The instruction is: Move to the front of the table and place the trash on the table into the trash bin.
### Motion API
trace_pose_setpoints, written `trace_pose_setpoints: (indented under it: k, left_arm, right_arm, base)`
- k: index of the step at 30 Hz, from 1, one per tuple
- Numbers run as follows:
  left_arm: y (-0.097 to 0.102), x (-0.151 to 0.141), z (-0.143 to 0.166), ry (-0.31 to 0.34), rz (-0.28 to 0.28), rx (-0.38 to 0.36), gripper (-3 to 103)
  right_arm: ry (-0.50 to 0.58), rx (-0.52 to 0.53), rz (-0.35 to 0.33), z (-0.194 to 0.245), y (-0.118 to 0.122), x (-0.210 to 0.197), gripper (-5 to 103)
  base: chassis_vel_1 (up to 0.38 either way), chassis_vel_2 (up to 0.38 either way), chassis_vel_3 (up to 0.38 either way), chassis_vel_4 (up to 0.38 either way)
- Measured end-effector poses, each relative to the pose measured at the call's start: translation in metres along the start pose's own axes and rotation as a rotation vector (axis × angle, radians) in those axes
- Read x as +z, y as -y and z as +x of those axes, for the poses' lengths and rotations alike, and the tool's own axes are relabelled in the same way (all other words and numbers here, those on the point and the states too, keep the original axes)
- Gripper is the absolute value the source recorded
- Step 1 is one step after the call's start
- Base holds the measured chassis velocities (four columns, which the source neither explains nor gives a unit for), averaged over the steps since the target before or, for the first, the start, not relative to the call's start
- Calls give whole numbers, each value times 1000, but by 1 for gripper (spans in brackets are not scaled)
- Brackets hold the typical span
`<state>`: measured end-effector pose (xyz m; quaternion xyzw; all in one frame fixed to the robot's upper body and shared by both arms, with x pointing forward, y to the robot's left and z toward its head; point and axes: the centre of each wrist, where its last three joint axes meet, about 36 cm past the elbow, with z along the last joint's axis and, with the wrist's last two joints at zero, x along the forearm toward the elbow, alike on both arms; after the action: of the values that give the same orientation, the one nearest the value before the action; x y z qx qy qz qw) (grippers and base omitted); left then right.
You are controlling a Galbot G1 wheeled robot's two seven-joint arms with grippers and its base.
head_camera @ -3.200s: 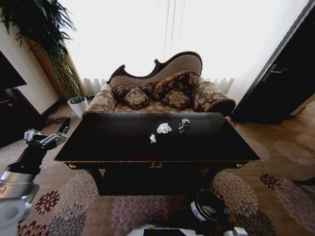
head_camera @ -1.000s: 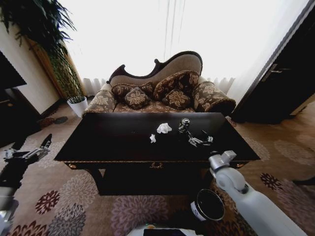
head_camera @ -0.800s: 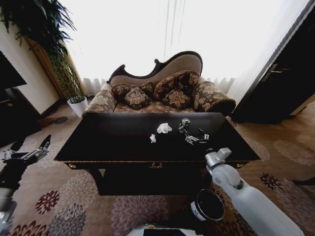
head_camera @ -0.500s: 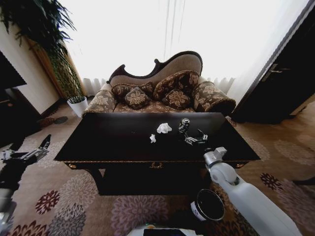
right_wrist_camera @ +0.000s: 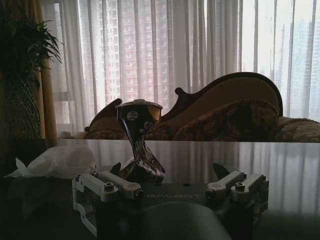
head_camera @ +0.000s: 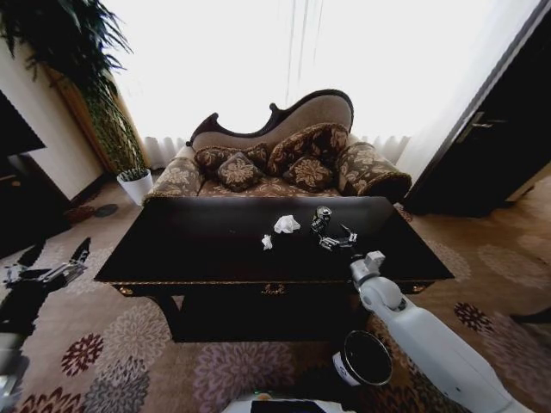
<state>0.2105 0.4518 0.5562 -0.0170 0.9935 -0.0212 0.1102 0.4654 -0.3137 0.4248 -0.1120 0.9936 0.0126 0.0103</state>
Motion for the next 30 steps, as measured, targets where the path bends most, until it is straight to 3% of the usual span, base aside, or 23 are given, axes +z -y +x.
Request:
trace_pose_setpoints:
  k: [30]
  left_arm:
    - [2, 5, -1, -6, 0, 6, 100]
  right_arm:
    - [-4, 25, -6, 5, 16, -31, 100]
  base:
    - [1, 4, 7, 2]
